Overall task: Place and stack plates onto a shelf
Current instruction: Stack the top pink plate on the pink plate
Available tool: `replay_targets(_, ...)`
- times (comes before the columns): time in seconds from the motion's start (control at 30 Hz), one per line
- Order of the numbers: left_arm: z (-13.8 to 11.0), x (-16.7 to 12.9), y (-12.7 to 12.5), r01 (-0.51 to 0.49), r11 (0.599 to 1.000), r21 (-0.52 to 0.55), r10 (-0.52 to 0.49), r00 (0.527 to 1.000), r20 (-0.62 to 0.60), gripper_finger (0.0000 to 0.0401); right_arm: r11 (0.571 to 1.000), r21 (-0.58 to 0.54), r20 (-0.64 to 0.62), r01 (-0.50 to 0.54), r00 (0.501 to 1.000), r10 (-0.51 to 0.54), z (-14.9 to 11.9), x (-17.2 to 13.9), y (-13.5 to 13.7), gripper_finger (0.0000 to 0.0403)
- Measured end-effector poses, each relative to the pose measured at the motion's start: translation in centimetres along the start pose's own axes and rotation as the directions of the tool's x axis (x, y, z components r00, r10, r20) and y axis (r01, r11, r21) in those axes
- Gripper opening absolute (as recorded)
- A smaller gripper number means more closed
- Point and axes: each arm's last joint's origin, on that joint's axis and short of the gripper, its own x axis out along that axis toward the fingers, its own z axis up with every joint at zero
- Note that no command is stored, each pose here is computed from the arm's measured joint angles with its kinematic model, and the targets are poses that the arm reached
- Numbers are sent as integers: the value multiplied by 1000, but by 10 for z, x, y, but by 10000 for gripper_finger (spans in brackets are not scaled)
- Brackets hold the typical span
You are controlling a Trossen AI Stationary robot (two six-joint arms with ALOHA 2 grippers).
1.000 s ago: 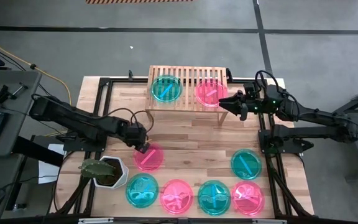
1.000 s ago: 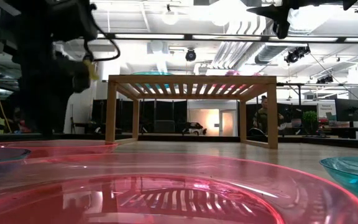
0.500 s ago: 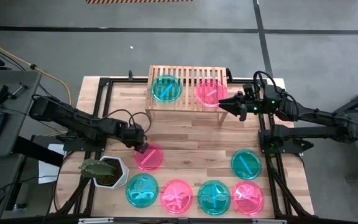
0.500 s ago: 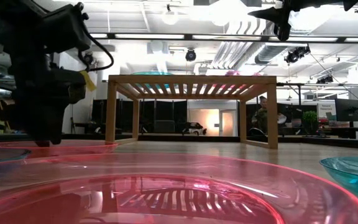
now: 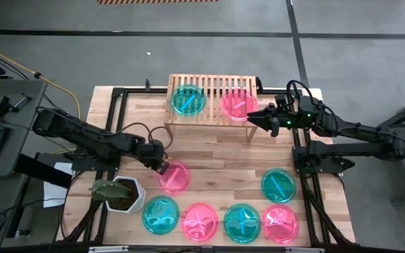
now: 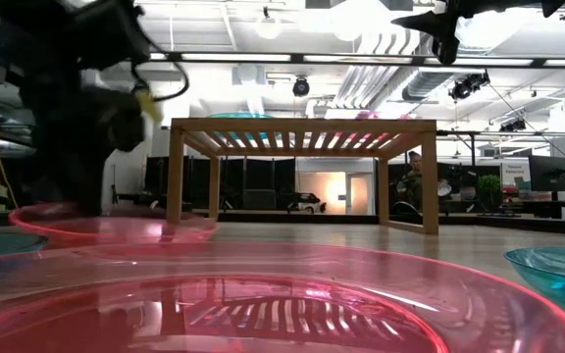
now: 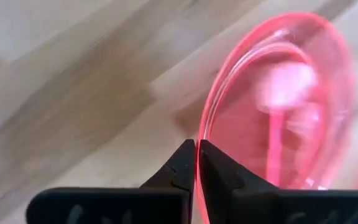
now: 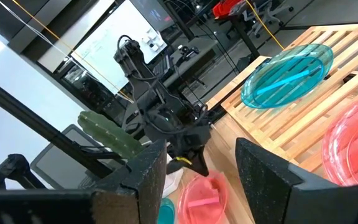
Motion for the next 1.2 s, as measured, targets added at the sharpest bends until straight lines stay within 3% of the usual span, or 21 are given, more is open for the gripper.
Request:
replay_targets(0.17,14,-32,-23,107,992,61,-111,992,61,2,1000,19,0,0,1000,0,0,0,0,177)
replay_targets(0.4,38,-114,-66,299,941,160,-327,926,188,1,999,42,2,-3,1000,3,0,0,0,177)
replay_targets(0.53,66,-159,-93,296,924,243,-368,861,350,0,996,62,71,-64,996,59,7,0,6,177)
replay_targets(0.7,124,-193,-118,198,934,296,-335,771,541,0,978,-7,239,-211,949,206,23,-5,20,177)
replay_targets(0.83,176,-191,-128,98,949,298,-269,747,608,0,956,-95,332,-277,897,293,32,-10,29,177)
replay_targets(0.97,221,-171,-132,34,962,270,-204,748,632,0,949,-125,354,-288,881,314,35,-12,31,177)
replay_targets(1.2,267,-117,-136,54,967,249,-200,765,612,0,950,-133,351,-281,884,310,34,-11,30,177)
